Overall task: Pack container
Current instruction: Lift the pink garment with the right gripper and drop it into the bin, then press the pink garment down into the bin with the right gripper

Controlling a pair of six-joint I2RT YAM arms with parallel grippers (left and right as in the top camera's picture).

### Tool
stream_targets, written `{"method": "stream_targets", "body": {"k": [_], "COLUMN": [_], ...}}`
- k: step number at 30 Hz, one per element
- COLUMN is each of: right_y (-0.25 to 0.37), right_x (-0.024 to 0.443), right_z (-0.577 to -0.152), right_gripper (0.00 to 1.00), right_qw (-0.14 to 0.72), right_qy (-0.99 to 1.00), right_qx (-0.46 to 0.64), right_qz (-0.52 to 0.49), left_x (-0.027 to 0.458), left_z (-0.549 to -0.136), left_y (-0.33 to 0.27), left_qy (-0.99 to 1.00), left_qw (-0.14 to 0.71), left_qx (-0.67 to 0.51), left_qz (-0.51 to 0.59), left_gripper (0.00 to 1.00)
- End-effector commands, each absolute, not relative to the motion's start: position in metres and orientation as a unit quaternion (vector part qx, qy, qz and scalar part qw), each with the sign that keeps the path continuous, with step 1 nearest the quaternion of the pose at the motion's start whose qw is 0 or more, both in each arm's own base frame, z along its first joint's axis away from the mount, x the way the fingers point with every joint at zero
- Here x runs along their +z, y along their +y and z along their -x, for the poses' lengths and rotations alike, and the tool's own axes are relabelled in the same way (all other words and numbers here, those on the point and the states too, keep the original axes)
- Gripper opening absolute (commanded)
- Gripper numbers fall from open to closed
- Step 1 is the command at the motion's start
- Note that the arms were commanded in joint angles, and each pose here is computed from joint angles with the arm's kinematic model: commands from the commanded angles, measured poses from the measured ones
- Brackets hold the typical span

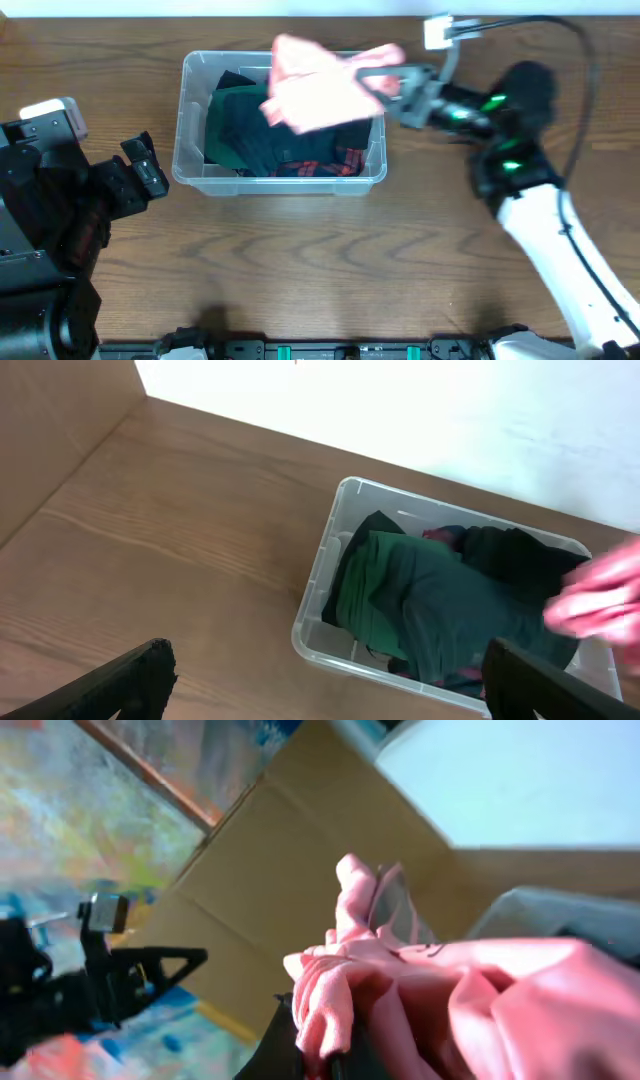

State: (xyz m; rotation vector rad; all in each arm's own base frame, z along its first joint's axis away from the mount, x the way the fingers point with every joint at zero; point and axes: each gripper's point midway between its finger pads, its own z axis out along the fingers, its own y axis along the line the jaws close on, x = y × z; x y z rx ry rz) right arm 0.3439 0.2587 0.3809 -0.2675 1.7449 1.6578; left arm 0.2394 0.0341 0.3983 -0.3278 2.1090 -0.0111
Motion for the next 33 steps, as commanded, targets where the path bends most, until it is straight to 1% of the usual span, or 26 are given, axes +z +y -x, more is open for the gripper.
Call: {"method": "stream_targets", "body": {"k": [1,6,8,10,15,17,19,20,22,24,27,30,32,33], "right_y": [0.288,0.327,0.336,0.337,0.331,0.324,0.315,0.312,0.309,0.31,0.312,0.306,0.299,0.295], "right_x": [0.358,0.32,0.295,0.265,0.179,0.155,0.141,0.138,0.139,0.143,0.16,0.189,0.218,0.234], "right_z": [-0.368,-0.39,-0.406,-0.421,-0.443,-0.448,-0.453,-0.454,-0.456,-0.453,-0.447,-0.441,-0.437,-0.435], "right_gripper": [0.01,0.01,0.01,0.01,0.01,0.01,0.03,0.06,0.2,0.44,0.69,0.78,0.84,0.85], "right_qw": [0.348,0.337,0.346,0.343,0.296,0.305,0.319,0.326,0.339,0.343,0.353,0.371,0.393,0.406], "right_qy": [0.689,0.688,0.693,0.71,0.766,0.786,0.802,0.806,0.808,0.806,0.796,0.781,0.766,0.758], "right_qx": [0.635,0.643,0.632,0.613,0.562,0.532,0.5,0.489,0.48,0.482,0.491,0.5,0.505,0.507], "right_qz": [0.027,-0.006,-0.026,-0.053,-0.096,-0.082,-0.075,-0.07,-0.051,-0.027,0.018,0.052,0.066,0.067], "left_x": [0.401,0.401,0.401,0.401,0.401,0.401,0.401,0.401,0.401,0.401,0.401,0.401,0.401,0.401], "left_z": [-0.238,-0.238,-0.238,-0.238,-0.238,-0.238,-0.238,-0.238,-0.238,-0.238,-0.238,-0.238,-0.238,-0.238], "left_y": [0.036,0.036,0.036,0.036,0.036,0.036,0.036,0.036,0.036,0.036,0.036,0.036,0.036,0.036], "left_qy": [0.863,0.863,0.863,0.863,0.863,0.863,0.863,0.863,0.863,0.863,0.863,0.863,0.863,0.863], "left_qw": [0.486,0.486,0.486,0.486,0.486,0.486,0.486,0.486,0.486,0.486,0.486,0.486,0.486,0.486], "left_qx": [-0.001,-0.001,-0.001,-0.001,-0.001,-0.001,-0.001,-0.001,-0.001,-0.001,-0.001,-0.001,-0.001,-0.001], "left_qz": [0.138,0.138,0.138,0.138,0.138,0.138,0.138,0.138,0.138,0.138,0.138,0.138,0.138,0.138], "left_gripper": [0.98,0.98,0.98,0.98,0.98,0.98,0.98,0.98,0.98,0.98,0.98,0.98,0.98,0.98]}}
